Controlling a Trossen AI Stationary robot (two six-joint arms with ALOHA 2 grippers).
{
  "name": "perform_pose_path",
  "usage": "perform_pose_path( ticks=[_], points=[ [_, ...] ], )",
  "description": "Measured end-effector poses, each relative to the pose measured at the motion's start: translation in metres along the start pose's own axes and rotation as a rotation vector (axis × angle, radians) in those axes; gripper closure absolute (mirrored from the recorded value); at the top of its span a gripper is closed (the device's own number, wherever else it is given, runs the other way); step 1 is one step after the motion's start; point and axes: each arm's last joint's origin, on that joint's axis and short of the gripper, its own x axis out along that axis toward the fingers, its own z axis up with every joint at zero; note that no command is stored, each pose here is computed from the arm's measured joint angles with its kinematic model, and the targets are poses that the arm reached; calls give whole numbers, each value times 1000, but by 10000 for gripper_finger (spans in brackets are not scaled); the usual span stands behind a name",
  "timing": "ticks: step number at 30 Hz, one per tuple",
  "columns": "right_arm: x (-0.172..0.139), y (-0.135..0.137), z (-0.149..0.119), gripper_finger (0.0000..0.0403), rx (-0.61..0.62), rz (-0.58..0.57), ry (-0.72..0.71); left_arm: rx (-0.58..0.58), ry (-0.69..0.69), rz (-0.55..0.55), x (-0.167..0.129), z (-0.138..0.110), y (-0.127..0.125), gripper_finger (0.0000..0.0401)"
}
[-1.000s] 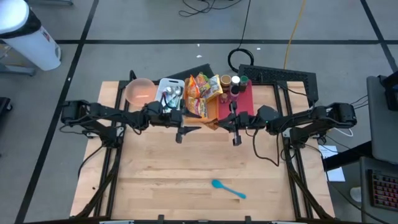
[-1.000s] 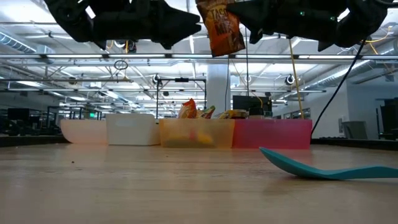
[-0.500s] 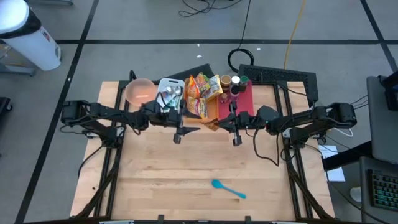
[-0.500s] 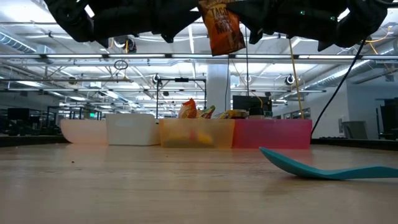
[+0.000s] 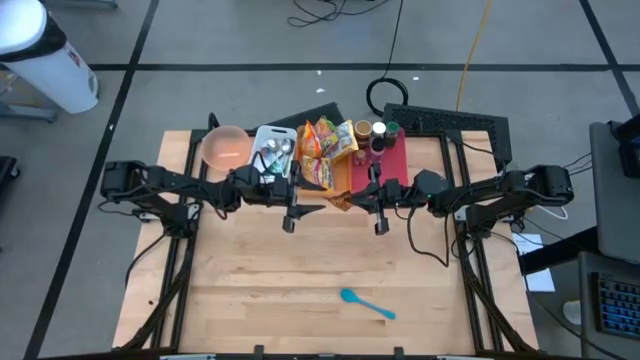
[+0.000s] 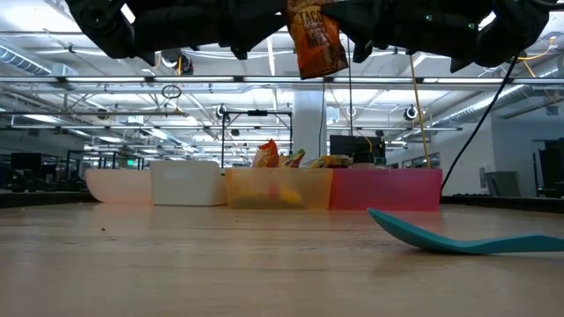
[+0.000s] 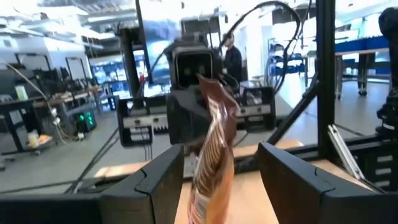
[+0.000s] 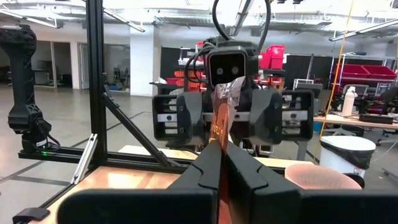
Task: Pick & Place Food Item
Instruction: Put the orange seasoning pack into the red bin
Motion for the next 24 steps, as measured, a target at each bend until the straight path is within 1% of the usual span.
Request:
perform_pose_path(
  ticks=[3, 6, 11, 18, 20, 24],
  points=[
    [0, 0, 0, 403, 1, 0, 1, -2, 8, -1, 1, 0, 0, 190],
    [0, 0, -1, 403, 2, 0, 6, -2, 13, -2, 1, 0, 0, 211],
    [0, 0, -1, 403, 2, 1, 8, -1, 20, 1, 1, -1, 0, 276],
    [0, 0, -1, 403, 2, 0, 8, 11, 25, 2, 1, -1, 0, 382],
    [0, 0, -1, 403, 2, 0, 9, 22, 29, 12, 1, -2, 1, 393],
    [0, 0, -1, 403, -14, -3, 14, 25, 49, 39, 1, -3, 1, 397]
  ],
)
